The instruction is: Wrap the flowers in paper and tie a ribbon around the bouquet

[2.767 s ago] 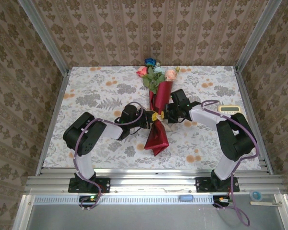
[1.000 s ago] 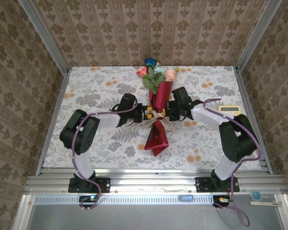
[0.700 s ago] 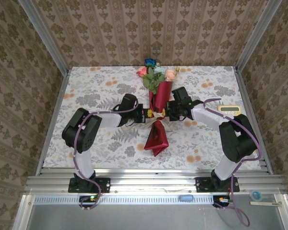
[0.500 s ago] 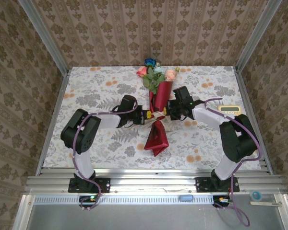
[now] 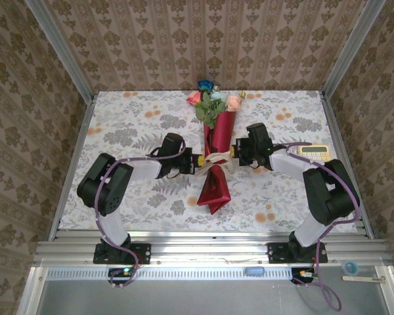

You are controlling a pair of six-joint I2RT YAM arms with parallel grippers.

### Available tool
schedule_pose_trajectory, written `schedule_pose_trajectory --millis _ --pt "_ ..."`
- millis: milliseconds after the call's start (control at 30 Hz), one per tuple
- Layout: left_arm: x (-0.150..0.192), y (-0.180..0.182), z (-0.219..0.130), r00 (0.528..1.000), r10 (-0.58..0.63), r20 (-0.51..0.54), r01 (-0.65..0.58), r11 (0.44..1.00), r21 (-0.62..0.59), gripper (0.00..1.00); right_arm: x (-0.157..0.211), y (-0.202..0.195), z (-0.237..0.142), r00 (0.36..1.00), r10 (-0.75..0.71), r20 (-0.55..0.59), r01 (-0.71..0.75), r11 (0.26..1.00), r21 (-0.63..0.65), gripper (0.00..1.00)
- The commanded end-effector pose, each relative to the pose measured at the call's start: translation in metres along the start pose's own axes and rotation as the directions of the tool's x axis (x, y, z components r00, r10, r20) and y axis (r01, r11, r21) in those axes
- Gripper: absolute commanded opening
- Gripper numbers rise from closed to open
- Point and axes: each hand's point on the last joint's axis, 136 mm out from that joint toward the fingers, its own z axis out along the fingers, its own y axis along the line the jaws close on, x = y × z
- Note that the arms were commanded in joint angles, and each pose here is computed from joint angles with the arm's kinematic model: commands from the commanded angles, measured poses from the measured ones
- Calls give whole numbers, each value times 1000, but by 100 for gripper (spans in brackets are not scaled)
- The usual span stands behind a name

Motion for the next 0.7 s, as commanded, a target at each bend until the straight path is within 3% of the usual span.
schedule_pose_trajectory --millis 0,233,667 --pt "1 -3 -10 1000 21 4 -21 1000 -4 0 -13 18 -11 999 11 41 -7 996 -91 0" --pt "0 -3 -15 999 33 12 -33 999 -14 0 -45 15 -20 994 61 91 -45 985 -166 0" --pt "2 -6 -14 998 56 8 -56 998 -28 0 -102 -18 -26 971 172 165 -140 972 -188 0"
